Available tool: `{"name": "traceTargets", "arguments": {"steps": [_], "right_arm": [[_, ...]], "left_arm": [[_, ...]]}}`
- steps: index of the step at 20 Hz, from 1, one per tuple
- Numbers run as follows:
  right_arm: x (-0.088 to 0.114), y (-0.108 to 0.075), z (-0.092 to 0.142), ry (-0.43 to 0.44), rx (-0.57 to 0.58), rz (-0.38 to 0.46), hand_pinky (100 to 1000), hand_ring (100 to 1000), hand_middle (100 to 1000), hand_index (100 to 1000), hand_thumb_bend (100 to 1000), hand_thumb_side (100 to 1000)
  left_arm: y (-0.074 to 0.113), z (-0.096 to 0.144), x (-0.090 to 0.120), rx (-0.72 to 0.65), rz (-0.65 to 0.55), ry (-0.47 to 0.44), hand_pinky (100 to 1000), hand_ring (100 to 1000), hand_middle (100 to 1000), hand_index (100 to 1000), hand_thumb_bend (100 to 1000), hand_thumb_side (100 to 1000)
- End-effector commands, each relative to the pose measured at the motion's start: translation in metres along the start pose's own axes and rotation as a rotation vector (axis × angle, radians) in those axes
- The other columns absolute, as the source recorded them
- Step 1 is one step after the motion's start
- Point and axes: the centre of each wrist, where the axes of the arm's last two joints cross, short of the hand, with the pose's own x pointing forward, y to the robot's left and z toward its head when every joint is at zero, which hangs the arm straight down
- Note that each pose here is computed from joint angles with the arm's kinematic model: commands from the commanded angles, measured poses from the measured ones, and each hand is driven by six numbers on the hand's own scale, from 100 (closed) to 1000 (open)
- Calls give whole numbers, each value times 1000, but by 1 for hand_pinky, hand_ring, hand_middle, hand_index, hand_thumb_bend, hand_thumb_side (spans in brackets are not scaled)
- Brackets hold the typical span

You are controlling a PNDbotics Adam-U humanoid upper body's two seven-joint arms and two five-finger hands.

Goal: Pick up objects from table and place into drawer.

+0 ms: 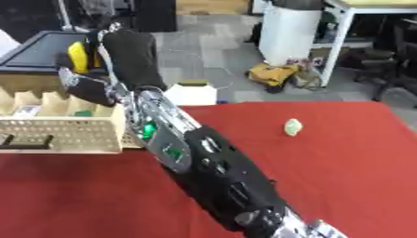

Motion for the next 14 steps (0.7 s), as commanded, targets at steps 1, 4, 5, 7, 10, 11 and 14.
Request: {"name": "traceTargets", "arguments": {"steps": [1, 4, 5, 7, 10, 11, 14], "right_arm": [[-2, 0, -6, 7, 3, 20, 561, 609, 298, 389, 214, 360], [-11, 6, -5, 49, 22, 40, 562, 613, 300, 412, 230, 353], [-14, 8, -5, 62, 27, 47, 562, 614, 301, 418, 233, 351], [-19, 12, -5, 80, 36, 59, 563, 619, 307, 439, 249, 353], [-23, 16, -4, 94, 48, 74, 572, 638, 341, 496, 359, 393], [-24, 17, -3, 94, 54, 79, 576, 650, 361, 525, 420, 415], [-25, 17, -3, 90, 66, 90, 590, 672, 394, 573, 450, 477]], "left_arm": [[4, -2, 4, 2, -9, -18, 417, 531, 590, 816, 100, 1000], [4, -2, 4, 1, -10, -15, 417, 531, 590, 815, 100, 1000], [4, -2, 4, 2, -10, -15, 417, 531, 590, 815, 100, 1000], [4, -1, 4, 2, -10, -13, 417, 531, 590, 815, 100, 1000], [4, -1, 3, 2, -9, -12, 417, 531, 590, 815, 100, 1000], [4, -1, 3, 3, -9, -11, 417, 531, 590, 815, 100, 1000], [3, -1, 3, 1, -8, -10, 416, 531, 589, 814, 100, 1000]]}}
